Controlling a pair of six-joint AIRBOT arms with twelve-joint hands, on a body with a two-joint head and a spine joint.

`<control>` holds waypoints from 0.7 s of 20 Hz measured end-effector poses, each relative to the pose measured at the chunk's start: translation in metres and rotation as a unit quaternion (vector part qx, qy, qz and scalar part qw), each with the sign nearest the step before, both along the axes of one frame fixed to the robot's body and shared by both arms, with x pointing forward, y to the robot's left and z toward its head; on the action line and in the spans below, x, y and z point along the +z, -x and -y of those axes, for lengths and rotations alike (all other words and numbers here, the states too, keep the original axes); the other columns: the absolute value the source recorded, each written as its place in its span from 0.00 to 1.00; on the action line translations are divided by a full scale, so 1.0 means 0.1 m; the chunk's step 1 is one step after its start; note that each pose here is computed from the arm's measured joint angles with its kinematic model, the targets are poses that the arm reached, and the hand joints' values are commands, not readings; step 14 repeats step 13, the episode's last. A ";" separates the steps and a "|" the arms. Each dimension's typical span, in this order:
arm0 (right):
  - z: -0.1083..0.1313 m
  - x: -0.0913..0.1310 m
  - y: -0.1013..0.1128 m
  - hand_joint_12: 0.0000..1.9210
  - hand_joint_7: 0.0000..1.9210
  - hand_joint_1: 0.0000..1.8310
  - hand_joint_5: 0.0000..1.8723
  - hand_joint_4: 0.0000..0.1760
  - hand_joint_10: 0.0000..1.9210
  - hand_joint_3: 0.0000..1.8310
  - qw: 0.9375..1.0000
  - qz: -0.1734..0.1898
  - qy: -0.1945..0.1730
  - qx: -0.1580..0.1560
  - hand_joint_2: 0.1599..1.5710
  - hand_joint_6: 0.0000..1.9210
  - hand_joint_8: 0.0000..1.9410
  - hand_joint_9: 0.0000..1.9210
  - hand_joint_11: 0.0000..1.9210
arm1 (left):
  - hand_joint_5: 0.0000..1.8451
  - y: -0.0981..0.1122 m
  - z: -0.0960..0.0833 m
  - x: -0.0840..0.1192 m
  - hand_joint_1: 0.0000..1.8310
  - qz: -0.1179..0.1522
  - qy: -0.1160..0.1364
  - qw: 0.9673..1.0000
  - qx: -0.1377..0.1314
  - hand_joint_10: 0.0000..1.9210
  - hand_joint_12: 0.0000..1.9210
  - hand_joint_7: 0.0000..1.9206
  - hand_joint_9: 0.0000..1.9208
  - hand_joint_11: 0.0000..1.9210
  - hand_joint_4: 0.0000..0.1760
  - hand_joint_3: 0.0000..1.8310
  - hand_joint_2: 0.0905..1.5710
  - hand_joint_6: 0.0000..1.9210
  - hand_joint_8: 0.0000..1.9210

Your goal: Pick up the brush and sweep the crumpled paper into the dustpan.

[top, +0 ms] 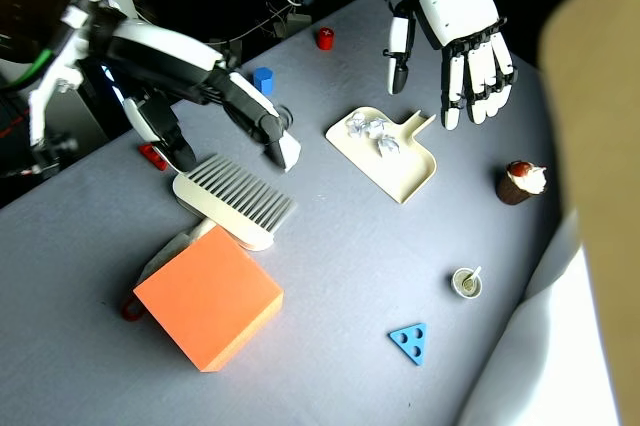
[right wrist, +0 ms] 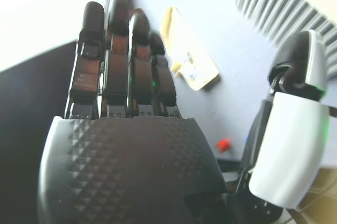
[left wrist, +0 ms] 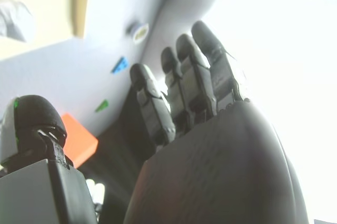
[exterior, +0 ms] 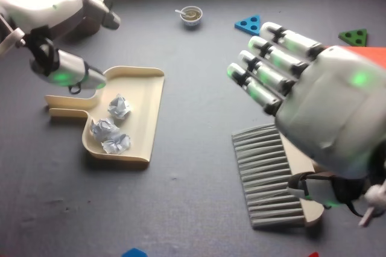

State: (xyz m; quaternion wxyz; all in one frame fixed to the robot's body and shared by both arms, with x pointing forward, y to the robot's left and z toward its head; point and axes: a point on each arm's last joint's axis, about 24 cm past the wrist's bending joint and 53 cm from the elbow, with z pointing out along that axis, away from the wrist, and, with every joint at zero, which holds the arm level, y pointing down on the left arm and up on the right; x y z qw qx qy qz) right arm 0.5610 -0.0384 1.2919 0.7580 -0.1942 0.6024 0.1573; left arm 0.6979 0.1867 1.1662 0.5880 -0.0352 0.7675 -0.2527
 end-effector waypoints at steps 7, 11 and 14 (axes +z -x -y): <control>0.10 -0.08 0.23 0.03 0.09 0.35 0.06 0.00 0.00 0.00 0.972 -0.146 -0.157 0.100 0.43 0.00 0.00 0.09 0.12 | 0.28 0.17 0.28 0.07 0.46 -0.003 0.001 0.999 -0.040 0.00 0.30 0.20 0.18 0.08 0.42 0.00 0.60 0.00 0.00; 0.05 -0.25 0.39 0.02 0.08 0.32 0.03 0.00 0.00 0.01 0.953 -0.228 -0.150 0.130 0.45 0.00 0.00 0.07 0.10 | 0.27 0.18 0.30 0.13 0.47 0.002 -0.007 0.999 -0.052 0.00 0.31 0.20 0.18 0.09 0.19 0.01 0.62 0.00 0.00; 0.06 -0.17 0.49 0.01 0.06 0.31 0.02 0.00 0.00 0.01 0.948 -0.237 -0.160 0.137 0.47 0.00 0.00 0.07 0.09 | 0.24 0.23 0.37 0.11 0.46 -0.003 -0.006 0.998 -0.060 0.00 0.30 0.19 0.18 0.07 0.25 0.00 0.62 0.00 0.00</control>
